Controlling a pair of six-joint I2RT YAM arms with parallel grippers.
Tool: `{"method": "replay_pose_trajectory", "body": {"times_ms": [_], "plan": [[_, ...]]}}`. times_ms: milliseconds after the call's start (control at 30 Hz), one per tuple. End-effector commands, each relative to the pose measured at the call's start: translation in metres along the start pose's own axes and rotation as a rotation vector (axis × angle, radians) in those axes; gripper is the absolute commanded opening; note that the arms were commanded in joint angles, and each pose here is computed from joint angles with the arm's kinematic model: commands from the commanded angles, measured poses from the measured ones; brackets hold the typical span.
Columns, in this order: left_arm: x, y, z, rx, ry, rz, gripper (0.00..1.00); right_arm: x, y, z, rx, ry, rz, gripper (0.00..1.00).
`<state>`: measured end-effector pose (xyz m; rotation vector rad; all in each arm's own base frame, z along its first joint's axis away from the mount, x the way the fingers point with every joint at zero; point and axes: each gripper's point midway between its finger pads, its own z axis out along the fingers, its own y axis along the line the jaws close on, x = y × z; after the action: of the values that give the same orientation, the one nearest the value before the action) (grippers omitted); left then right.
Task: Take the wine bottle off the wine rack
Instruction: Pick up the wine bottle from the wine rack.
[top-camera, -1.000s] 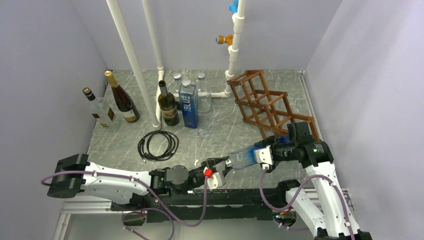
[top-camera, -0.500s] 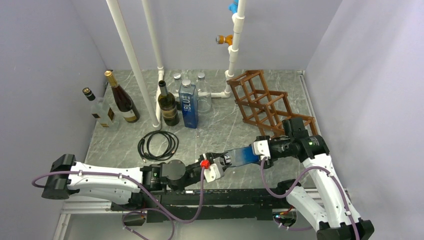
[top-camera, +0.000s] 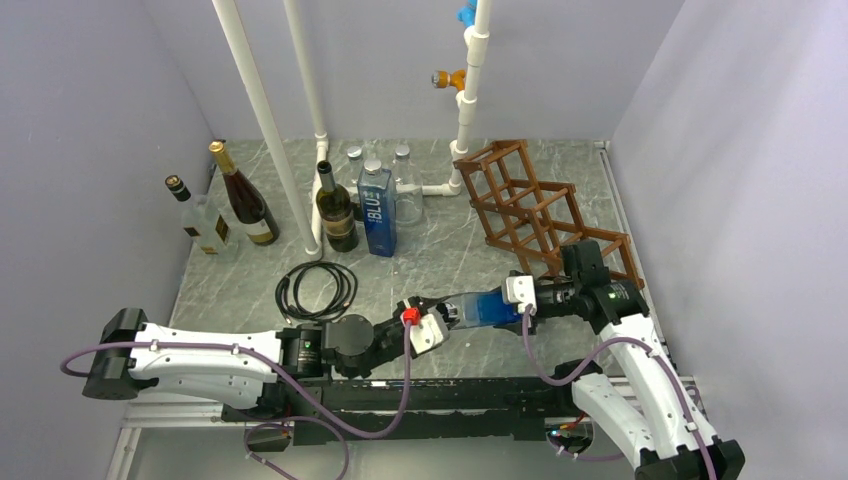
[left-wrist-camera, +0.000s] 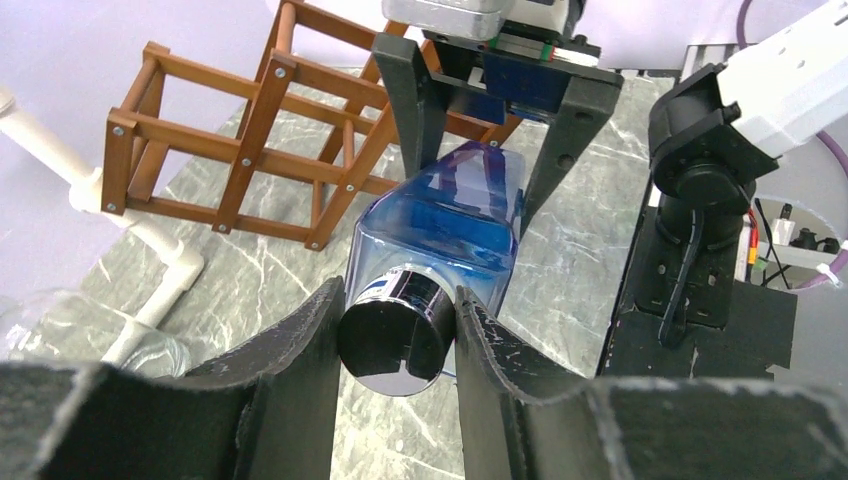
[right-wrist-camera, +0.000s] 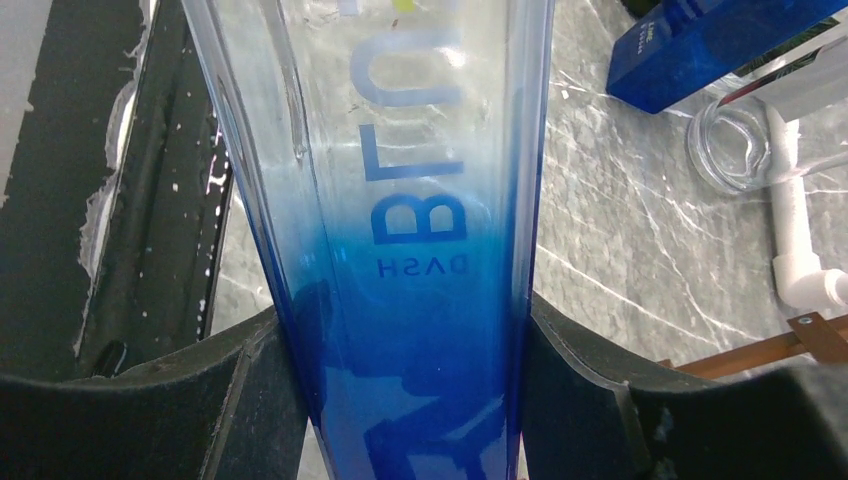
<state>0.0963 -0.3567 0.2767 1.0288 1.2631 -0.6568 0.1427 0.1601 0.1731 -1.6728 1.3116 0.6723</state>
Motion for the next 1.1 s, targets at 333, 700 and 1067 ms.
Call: {"method": "replay_pose_trajectory", "body": {"times_ms": [333, 700, 1067], "plan": [[-0.003, 0.008, 0.005, -0.042, -0.011, -0.227, 0.53, -0.033, -0.024, 0.006, 0.085, -0.197, 0.133, 0.24], [0.001, 0.013, -0.001, -0.056, -0.062, -0.4, 0.97, -0.028, -0.016, 0.01, 0.095, -0.232, 0.151, 0.22], [-0.006, 0.032, -0.033, -0.111, -0.214, -0.762, 0.99, -0.027, -0.018, 0.011, 0.134, -0.27, 0.218, 0.21]]}}
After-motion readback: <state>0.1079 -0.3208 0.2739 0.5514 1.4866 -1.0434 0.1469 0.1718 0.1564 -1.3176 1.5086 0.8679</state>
